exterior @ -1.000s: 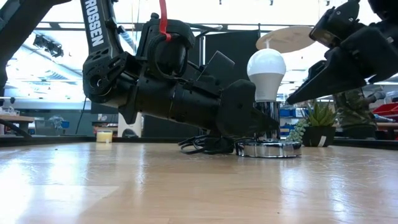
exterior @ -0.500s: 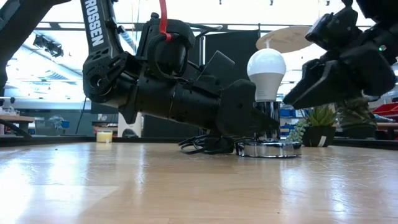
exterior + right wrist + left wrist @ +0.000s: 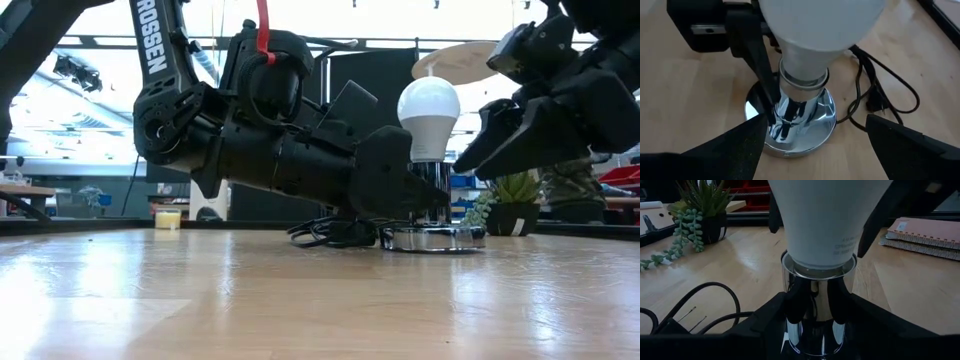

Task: Screw lightbulb
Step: Insert the white lightbulb into the metallic lamp

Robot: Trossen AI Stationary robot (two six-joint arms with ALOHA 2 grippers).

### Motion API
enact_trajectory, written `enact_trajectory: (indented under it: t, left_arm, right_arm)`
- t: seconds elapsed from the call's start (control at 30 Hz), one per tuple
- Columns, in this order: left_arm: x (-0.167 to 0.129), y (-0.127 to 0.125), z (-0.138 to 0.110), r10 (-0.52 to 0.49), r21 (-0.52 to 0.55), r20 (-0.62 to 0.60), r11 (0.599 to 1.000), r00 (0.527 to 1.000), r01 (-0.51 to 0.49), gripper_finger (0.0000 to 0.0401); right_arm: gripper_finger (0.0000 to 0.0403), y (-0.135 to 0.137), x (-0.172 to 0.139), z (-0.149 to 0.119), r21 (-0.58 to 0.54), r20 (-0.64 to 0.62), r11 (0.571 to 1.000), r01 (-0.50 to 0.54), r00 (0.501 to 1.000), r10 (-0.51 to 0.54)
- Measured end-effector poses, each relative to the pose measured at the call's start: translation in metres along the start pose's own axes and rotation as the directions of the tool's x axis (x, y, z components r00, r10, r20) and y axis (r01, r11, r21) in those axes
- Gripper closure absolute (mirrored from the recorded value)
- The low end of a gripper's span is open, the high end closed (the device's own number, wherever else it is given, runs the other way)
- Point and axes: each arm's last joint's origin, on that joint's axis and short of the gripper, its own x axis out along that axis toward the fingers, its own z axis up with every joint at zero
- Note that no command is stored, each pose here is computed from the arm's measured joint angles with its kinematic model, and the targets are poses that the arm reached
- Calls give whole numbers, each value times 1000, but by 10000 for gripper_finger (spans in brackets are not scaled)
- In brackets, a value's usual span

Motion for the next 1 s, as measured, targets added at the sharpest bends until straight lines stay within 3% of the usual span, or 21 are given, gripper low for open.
enact_trajectory:
  t: [0.13, 0.5, 1.0]
  left_arm:
    - [0, 0, 0, 0, 0, 0, 1000, 1000, 0, 203]
    - [0, 0, 0, 0, 0, 1, 1000, 1000, 0, 203]
    - [0, 0, 0, 0, 4, 1, 1000, 1000, 0, 203]
  right_arm:
    - [55, 0, 0, -1, -14, -14, 1000, 3, 1000, -3]
    - [55, -8, -2, -19, -127, -206, 990, 60, 975, -85]
    - [55, -13, -19, 9, -82, -389, 990, 111, 911, -134]
